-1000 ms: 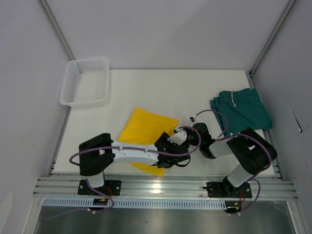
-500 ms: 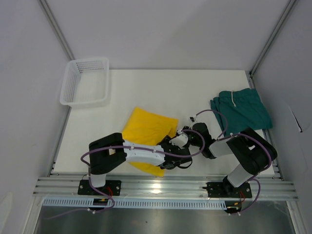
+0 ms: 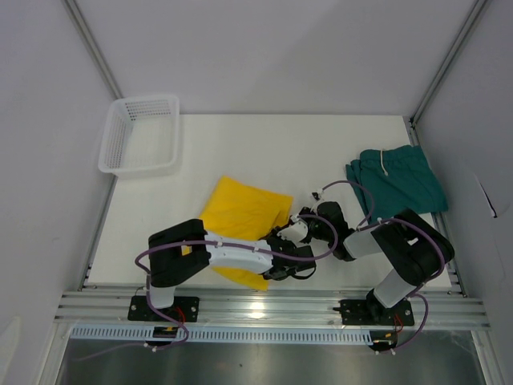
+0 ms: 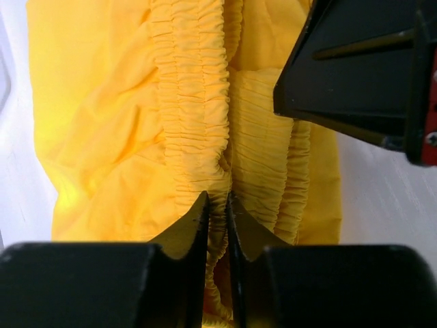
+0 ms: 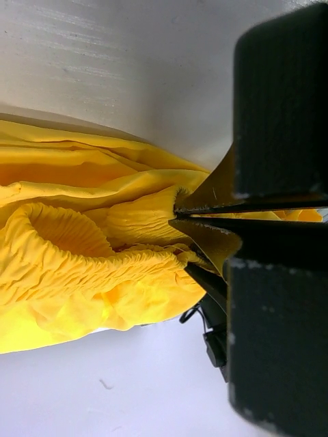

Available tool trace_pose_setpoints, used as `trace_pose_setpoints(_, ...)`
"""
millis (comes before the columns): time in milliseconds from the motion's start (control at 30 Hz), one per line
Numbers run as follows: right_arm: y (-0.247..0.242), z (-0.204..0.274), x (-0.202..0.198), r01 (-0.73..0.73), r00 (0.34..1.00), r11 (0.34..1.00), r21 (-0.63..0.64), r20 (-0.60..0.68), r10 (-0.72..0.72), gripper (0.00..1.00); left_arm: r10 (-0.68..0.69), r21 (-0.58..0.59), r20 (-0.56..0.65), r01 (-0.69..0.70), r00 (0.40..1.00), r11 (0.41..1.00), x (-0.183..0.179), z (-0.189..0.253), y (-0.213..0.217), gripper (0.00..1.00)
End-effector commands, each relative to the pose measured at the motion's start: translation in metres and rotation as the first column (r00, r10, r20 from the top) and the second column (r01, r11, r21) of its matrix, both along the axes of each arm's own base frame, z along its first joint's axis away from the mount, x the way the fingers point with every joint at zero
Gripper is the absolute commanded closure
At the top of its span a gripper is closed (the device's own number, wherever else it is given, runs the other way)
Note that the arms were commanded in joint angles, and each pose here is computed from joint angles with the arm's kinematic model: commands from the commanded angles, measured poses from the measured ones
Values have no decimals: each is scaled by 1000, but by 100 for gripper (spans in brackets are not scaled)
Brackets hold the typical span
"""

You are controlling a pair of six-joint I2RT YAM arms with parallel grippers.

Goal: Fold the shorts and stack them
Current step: Fold the shorts

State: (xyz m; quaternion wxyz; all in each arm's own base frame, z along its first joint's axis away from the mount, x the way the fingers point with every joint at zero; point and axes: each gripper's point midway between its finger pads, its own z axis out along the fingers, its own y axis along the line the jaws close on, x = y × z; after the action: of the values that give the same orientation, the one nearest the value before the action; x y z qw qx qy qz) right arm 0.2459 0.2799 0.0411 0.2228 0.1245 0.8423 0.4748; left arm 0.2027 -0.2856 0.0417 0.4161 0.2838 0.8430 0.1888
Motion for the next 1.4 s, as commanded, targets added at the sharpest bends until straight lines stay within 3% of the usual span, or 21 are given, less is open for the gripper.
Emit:
trace_pose_setpoints(0, 1, 9, 11, 15, 999, 999, 29, 40, -16, 100, 25, 15, 50, -26, 998, 1000, 1, 20, 12, 85)
trace_pose_setpoints(767, 4, 21, 24, -4, 997, 999, 52, 75, 0, 100, -2, 62, 92, -4, 996, 998, -27, 69, 37, 93)
trace_pose_setpoints(1367, 19, 76, 49, -41, 985, 998, 55, 172, 31, 100, -12, -22, 112, 14, 994, 1000, -38, 79, 27, 92)
